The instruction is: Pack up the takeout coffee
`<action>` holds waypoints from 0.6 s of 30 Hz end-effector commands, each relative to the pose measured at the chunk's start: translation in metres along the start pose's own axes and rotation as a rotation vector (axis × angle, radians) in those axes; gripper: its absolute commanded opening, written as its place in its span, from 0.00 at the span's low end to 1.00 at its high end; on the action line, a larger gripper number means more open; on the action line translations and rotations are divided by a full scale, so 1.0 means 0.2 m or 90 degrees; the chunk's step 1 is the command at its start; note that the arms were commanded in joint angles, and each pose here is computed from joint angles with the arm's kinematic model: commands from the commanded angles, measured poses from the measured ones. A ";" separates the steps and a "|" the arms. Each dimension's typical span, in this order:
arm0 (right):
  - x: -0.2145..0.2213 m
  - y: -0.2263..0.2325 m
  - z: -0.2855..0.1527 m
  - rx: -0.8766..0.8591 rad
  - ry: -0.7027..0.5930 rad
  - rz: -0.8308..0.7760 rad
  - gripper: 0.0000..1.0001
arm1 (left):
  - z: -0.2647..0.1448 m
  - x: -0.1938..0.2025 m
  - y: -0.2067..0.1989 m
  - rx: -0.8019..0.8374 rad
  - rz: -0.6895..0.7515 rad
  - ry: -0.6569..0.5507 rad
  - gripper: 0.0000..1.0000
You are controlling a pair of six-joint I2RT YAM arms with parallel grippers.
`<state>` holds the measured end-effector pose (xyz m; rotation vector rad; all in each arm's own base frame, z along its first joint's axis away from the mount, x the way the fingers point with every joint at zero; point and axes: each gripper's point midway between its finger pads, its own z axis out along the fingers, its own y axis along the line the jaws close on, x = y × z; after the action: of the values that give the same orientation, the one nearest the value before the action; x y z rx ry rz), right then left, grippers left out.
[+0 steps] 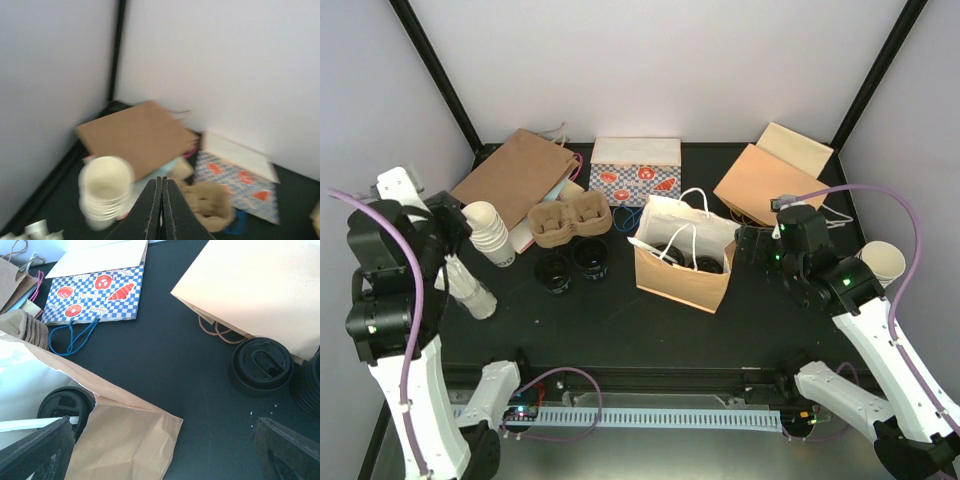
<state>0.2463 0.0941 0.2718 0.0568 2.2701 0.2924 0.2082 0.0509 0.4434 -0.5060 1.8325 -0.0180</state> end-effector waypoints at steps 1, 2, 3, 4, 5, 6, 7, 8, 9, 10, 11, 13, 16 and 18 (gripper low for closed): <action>-0.01 0.00 0.00 -0.001 -0.004 -0.003 1.00 | -0.12 -0.06 -0.42 0.328 0.000 -0.056 0.02; -0.01 0.00 0.00 -0.001 -0.005 -0.003 1.00 | -0.17 -0.05 -0.51 0.412 0.003 -0.064 0.01; -0.01 0.00 0.00 -0.001 -0.005 -0.003 1.00 | -0.22 -0.06 -0.58 0.484 0.007 -0.075 0.02; -0.01 0.00 0.00 -0.002 -0.006 -0.004 1.00 | -0.27 -0.05 -0.65 0.553 0.010 -0.078 0.01; -0.01 0.00 -0.01 -0.003 -0.006 -0.003 1.00 | -0.30 -0.03 -0.69 0.609 0.013 -0.076 0.02; -0.02 0.00 -0.01 -0.003 -0.006 -0.003 1.00 | -0.36 -0.04 -0.73 0.661 0.019 -0.088 0.01; -0.02 0.00 -0.01 -0.004 -0.007 -0.003 1.00 | -0.38 -0.03 -0.76 0.701 0.022 -0.083 0.02; -0.02 0.01 -0.01 -0.006 -0.007 -0.003 1.00 | -0.41 -0.01 -0.78 0.739 0.021 -0.074 0.02; -0.02 0.01 -0.01 -0.006 -0.007 -0.002 1.00 | -0.46 -0.02 -0.80 0.783 0.032 -0.084 0.02; -0.02 0.01 -0.01 -0.006 -0.006 -0.002 1.00 | -0.49 -0.02 -0.82 0.809 0.031 -0.083 0.02; -0.02 0.01 -0.01 -0.007 -0.007 -0.003 1.00 | -0.51 -0.02 -0.83 0.827 0.028 -0.083 0.02; -0.02 0.01 -0.01 -0.008 -0.008 -0.002 1.00 | -0.55 -0.03 -0.85 0.858 0.030 -0.090 0.01; -0.02 0.02 -0.01 -0.012 -0.008 -0.002 1.00 | -0.60 -0.04 -0.89 0.898 0.031 -0.089 0.02; -0.03 0.02 -0.02 -0.012 -0.009 -0.001 1.00 | -0.60 -0.05 -0.92 0.912 0.020 -0.087 0.02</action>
<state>0.2459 0.0949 0.2717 0.0535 2.2716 0.2978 0.1860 -0.1250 0.5142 0.3864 1.3759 -1.0807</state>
